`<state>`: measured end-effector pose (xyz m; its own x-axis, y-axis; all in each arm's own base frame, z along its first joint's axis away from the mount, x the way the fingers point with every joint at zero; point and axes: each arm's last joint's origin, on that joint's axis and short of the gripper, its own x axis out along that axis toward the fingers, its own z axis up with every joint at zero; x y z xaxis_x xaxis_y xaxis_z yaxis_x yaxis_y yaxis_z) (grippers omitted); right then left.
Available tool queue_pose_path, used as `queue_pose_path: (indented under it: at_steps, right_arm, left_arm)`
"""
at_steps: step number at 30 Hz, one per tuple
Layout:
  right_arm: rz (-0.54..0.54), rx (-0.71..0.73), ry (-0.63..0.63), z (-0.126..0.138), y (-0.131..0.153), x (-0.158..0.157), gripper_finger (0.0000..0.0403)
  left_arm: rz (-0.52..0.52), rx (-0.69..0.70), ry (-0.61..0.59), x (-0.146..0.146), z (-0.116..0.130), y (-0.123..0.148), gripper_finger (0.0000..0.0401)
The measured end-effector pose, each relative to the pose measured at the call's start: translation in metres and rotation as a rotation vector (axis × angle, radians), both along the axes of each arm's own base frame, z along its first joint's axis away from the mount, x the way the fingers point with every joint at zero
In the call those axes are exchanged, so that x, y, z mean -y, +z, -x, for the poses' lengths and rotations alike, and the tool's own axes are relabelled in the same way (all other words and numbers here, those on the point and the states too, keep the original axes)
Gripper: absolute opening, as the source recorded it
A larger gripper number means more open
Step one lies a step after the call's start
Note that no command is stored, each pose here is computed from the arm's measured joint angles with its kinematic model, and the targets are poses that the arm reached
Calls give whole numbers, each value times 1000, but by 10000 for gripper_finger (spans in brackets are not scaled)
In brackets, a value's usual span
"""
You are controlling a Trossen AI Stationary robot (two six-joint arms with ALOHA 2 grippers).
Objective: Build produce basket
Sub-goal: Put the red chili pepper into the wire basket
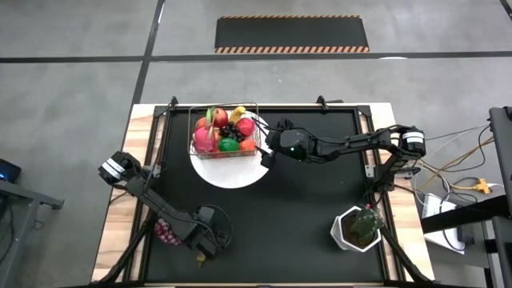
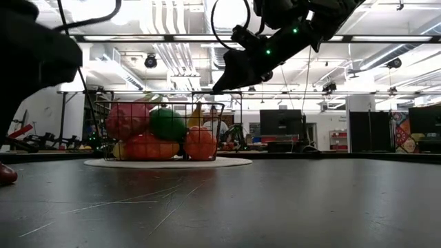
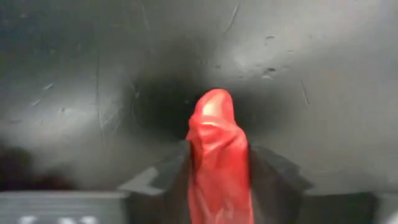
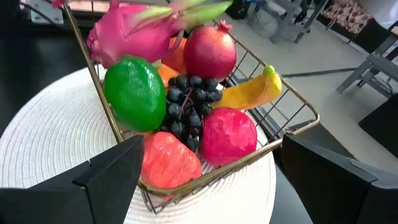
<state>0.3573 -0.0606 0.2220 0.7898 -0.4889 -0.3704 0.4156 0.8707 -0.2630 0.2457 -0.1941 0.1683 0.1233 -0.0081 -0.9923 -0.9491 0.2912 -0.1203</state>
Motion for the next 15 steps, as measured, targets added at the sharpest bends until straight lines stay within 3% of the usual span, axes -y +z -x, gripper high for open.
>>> queue_pose_path:
  at_steps: [6,11,15]
  right_arm:
    - [12,-15,7,2,-4,0,361]
    - [-23,-5,89,1,-5,-3,361]
    - [-71,35,205,-2,-2,-11,361]
  left_arm:
    - [-22,16,-95,-2,2,0,27]
    - [-104,45,-218,-15,11,20,27]
    - [-280,238,-330,-27,15,50,27]
